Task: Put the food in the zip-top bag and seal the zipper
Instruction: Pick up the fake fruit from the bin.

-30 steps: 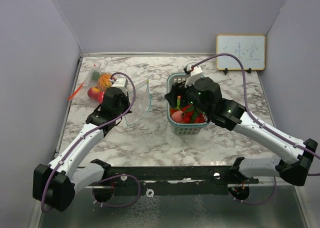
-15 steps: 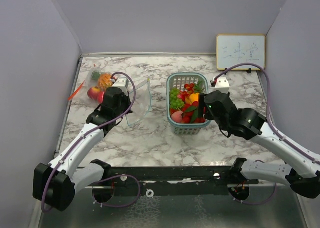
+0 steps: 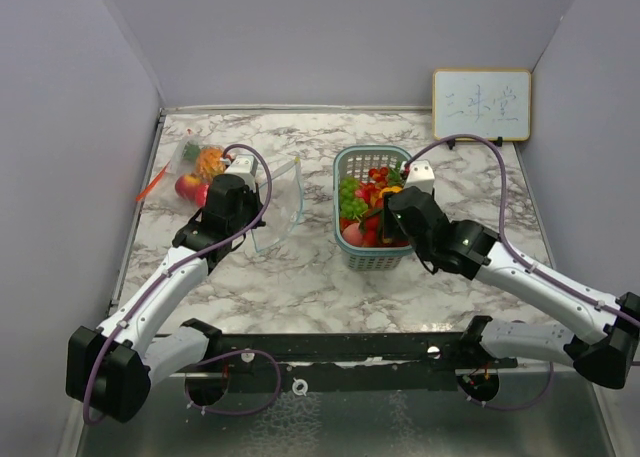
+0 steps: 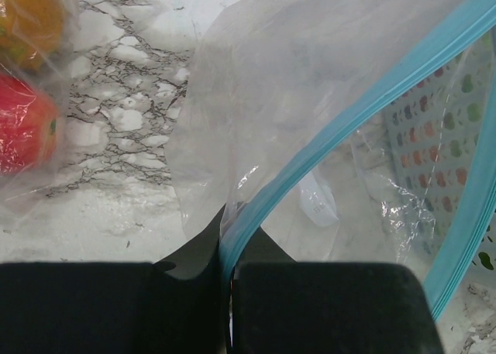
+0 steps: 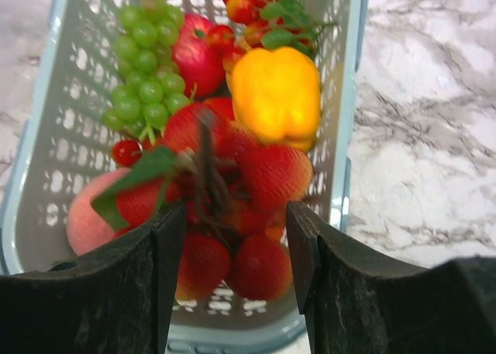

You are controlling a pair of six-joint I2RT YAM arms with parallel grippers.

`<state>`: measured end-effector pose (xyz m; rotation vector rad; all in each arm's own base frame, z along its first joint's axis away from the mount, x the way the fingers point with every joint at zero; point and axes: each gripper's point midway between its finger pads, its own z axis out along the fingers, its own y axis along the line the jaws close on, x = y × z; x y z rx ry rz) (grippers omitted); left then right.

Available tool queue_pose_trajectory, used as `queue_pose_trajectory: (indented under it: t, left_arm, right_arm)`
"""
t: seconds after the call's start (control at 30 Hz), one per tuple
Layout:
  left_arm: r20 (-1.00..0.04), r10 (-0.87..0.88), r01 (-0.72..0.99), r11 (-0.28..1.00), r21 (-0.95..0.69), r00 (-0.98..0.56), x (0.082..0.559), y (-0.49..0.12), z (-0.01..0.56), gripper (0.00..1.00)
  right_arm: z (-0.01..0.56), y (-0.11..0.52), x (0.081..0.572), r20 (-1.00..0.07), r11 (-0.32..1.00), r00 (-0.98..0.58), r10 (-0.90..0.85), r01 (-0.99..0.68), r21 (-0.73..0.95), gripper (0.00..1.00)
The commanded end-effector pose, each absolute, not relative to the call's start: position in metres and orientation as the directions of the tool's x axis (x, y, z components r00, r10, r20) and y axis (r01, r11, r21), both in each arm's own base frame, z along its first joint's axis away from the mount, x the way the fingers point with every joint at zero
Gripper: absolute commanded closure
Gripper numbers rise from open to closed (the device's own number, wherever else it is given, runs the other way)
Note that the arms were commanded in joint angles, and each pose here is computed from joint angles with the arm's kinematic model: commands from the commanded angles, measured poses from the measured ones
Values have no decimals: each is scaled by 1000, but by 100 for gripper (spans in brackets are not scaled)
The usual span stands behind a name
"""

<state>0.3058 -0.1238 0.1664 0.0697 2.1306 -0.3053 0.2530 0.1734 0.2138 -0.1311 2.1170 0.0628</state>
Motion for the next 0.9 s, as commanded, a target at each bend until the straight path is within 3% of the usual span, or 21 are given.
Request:
queue_pose_trajectory:
  t: [0.0, 0.33, 0.47, 0.67, 0.87]
  left_arm:
    - [-847, -86, 193, 957, -217, -524, 306, -129, 176, 100]
    - [-845, -86, 202, 953, -224, -527, 305, -131, 176, 100]
    - [-845, -86, 202, 954, -223, -528, 305, -131, 176, 100]
    - [-844, -86, 209, 951, -227, -529, 305, -133, 177, 100]
    - [-842, -83, 208, 952, -225, -533, 305, -133, 176, 100]
  right_arm:
    - [227, 194, 275, -901, 987, -433, -22, -152, 50, 46]
    - [215, 198, 292, -900, 985, -434, -22, -166, 55, 49]
    - [201, 199, 294, -891, 983, -453, -34, -177, 53, 62]
    - [213, 199, 292, -914, 973, -402, -43, -223, 52, 98]
    - [279, 210, 282, -961, 928, -277, 14, -355, 115, 99]
